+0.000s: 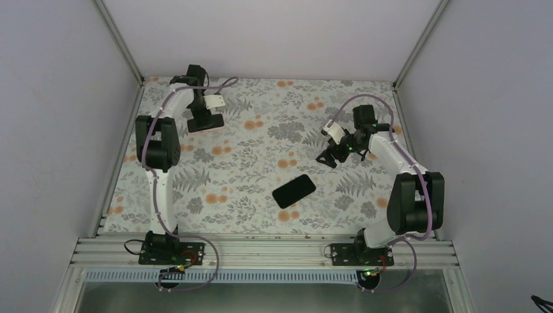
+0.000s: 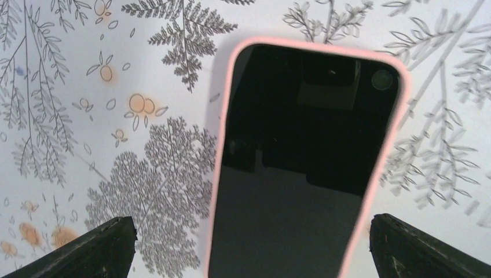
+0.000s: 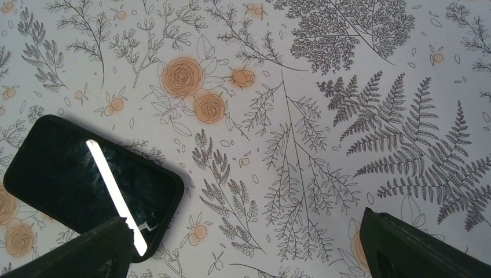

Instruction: Take the phone out of the phone case

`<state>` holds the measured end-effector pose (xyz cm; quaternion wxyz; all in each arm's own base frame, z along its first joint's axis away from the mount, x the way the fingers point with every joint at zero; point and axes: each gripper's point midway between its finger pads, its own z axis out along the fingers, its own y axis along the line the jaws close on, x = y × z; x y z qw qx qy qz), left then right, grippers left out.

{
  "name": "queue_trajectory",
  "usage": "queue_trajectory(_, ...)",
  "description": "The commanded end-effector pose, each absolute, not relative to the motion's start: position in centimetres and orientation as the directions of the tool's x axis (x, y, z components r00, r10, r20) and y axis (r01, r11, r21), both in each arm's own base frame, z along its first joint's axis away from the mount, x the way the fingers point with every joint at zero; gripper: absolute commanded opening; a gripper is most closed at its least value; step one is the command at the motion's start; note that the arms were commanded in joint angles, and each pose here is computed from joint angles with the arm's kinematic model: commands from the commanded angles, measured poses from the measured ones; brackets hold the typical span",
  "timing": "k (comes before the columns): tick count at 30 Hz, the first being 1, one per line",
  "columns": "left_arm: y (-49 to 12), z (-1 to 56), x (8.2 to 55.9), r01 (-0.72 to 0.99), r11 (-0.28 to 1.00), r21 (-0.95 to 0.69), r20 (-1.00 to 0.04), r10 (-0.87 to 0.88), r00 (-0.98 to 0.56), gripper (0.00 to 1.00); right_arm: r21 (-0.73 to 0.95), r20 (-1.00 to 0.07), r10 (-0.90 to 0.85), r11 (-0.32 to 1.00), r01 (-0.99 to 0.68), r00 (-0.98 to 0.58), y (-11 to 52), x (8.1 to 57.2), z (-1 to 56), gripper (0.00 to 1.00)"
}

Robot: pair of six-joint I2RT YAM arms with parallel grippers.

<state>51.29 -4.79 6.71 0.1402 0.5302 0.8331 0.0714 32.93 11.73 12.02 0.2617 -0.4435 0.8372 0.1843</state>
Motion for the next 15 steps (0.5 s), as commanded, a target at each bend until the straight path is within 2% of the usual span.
queue_trajectory(1,-4.7,5.4,51.1,0.889,0.420,0.185,-0.116,0.907,-0.405,1.00,0.104,-0.601,-0.651,0.512,-0.853,-0.464,12.4,32.1,11.4,1.00)
queue_trajectory(15,-4.7,3.6,49.6,0.913,0.395,0.105,-0.058,0.919,-0.391,1.00,0.114,-0.595,-0.650,0.515,-0.850,-0.473,12.4,32.3,10.8,1.00)
